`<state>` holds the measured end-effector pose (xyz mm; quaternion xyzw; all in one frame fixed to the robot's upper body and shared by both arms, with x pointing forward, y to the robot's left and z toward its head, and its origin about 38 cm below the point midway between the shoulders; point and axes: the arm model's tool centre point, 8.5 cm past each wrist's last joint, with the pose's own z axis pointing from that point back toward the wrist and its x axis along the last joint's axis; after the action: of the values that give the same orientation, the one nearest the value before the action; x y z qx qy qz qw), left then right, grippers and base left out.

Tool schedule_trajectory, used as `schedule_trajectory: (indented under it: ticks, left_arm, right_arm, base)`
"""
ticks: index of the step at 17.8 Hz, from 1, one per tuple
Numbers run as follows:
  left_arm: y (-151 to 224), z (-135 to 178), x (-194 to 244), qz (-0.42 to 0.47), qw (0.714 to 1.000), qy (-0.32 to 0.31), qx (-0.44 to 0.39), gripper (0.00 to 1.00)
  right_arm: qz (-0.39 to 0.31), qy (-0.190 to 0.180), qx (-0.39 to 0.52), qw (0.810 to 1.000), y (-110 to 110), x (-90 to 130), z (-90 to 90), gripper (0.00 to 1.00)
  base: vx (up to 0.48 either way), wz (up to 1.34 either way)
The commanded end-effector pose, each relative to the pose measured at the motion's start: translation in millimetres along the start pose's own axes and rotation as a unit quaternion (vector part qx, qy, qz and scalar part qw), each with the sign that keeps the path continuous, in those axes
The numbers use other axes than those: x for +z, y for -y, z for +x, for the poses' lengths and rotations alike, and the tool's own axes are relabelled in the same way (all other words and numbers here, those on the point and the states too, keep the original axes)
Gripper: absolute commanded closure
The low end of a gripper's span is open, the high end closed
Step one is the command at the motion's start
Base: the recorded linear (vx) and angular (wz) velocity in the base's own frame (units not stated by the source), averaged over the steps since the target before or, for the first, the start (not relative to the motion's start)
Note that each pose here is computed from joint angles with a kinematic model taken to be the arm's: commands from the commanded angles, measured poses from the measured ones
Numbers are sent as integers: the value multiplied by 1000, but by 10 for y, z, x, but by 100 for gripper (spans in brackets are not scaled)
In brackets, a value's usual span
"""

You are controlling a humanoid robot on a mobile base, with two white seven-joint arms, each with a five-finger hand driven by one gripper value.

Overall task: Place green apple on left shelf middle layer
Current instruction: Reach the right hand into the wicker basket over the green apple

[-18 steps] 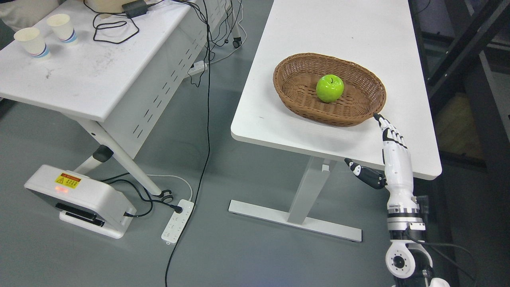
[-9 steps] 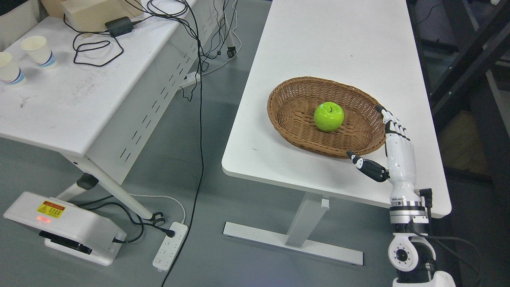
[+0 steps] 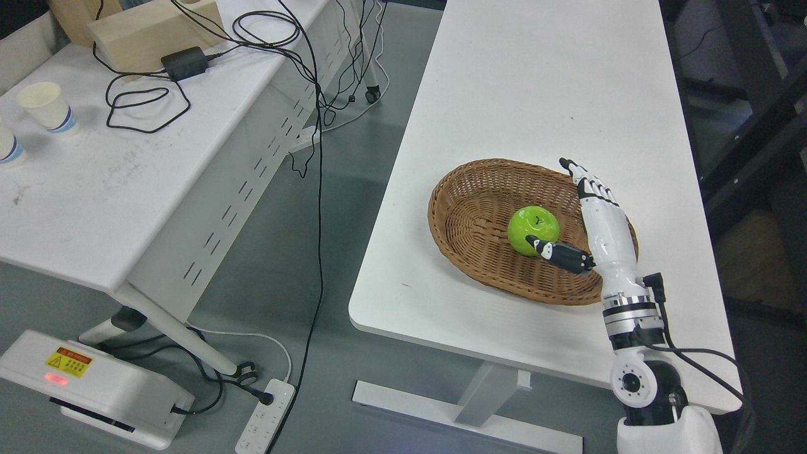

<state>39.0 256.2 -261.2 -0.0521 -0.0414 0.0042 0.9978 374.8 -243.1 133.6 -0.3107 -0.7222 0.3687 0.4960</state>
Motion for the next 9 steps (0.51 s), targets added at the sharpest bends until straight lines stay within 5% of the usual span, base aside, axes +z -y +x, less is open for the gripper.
schedule_trajectory:
  ticks: [1,9]
  left_arm:
    - [-112,-2,20,9,1000,-1,0,0]
    - [-112,6,20,9,1000,-1,0,0]
  right_arm:
    - [59,17,14,998,-208,-100,43,2]
    - [148,38,88,984,-531,-23,-74,1]
  base:
    - [166,34]
    - [96,10]
